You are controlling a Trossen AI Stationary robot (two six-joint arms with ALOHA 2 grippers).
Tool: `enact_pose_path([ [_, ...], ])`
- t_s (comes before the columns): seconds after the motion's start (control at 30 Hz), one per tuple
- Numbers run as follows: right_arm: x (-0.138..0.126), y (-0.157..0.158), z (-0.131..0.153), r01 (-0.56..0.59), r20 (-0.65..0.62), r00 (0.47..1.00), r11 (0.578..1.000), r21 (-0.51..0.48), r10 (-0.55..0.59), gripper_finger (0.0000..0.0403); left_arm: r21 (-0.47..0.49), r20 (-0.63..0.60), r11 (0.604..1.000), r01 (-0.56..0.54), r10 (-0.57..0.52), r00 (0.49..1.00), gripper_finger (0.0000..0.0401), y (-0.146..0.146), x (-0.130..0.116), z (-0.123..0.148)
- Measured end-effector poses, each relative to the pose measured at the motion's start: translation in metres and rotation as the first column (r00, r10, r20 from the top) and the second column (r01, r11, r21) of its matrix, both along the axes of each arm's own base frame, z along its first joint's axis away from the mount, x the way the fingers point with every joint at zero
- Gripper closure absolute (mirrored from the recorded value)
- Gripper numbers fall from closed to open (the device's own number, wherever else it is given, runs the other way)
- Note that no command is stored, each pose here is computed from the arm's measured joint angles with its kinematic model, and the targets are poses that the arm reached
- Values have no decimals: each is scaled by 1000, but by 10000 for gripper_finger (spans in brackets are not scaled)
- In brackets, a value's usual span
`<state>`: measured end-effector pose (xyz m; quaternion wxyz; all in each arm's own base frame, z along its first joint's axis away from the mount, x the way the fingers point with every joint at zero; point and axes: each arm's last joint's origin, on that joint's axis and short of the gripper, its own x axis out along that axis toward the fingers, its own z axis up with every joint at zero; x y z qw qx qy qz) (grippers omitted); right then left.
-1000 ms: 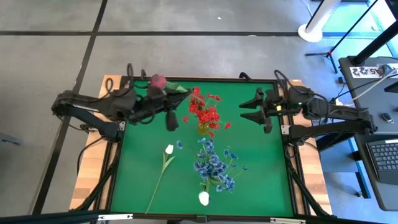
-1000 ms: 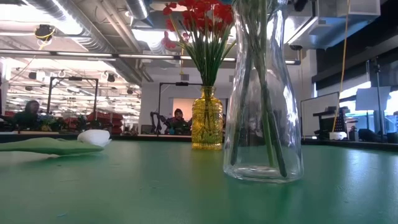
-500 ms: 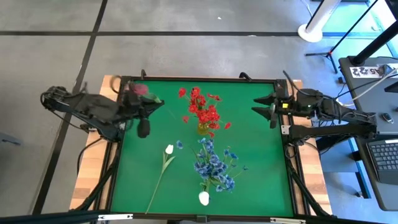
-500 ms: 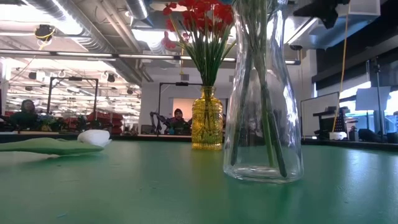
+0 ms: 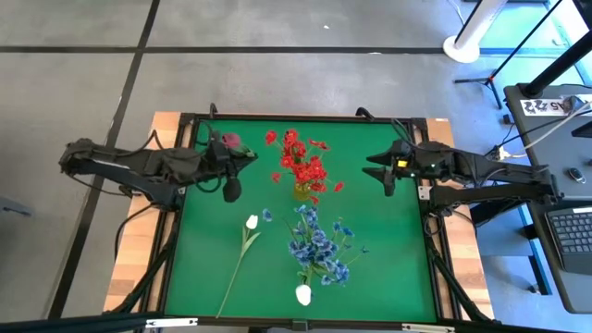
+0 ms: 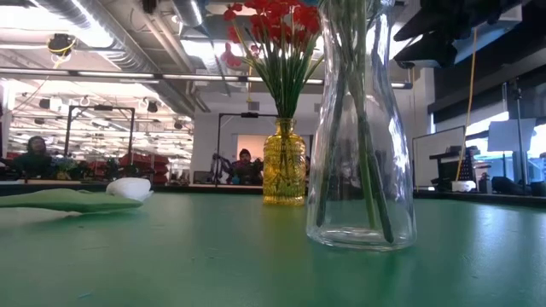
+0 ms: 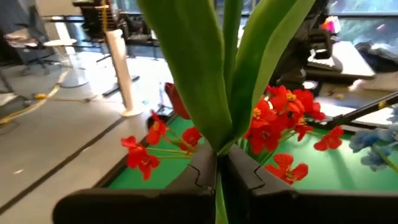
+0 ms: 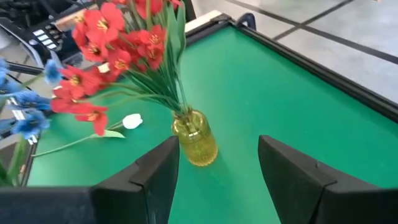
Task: Sort flowers into vase by color
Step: Put the dark red flower into the yellow vase
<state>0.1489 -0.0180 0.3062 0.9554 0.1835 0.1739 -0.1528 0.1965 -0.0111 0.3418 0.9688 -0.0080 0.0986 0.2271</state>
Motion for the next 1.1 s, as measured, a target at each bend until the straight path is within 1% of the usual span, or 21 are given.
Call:
enact_pose_path([
  [0.1, 2, 0, -1, 4, -6, 1000, 1000, 3, -4, 184, -20, 26, 1000, 24, -24, 999, 401, 8, 1, -14],
  [0.23, 3, 0, 0, 5, 5, 1000, 1000, 3, -5, 184, -55, 67, 996, 74, -70, 995, 401, 15, 4, -24],
  [0.43, 3, 0, 0, 3, 11, 1000, 1000, -3, -3, 184, -71, 119, 989, 133, -124, 985, 401, 19, 5, -24],
  [0.57, 4, 0, 0, 3, 8, 1000, 1000, -3, -3, 184, -63, 171, 983, 172, -159, 972, 401, 18, 9, -20],
  [0.63, 4, 0, -1, 2, 3, 1000, 1000, -3, -2, 184, -53, 172, 980, 190, -178, 969, 401, 17, 14, -21],
  [0.73, 6, -1, -2, 2, -3, 1000, 1000, -3, -2, 185, -39, 169, 981, 189, -180, 969, 401, 18, 21, -24],
  [1.0, 13, -1, -7, 1, -41, 999, 1000, 0, -1, 185, -41, 144, 985, 168, -160, 976, 401, 22, 39, -36],
  [1.1, 15, -1, -9, -6, -58, 998, 1000, 5, 6, 185, -17, 151, 986, 167, -162, 975, 401, 23, 43, -37],
])
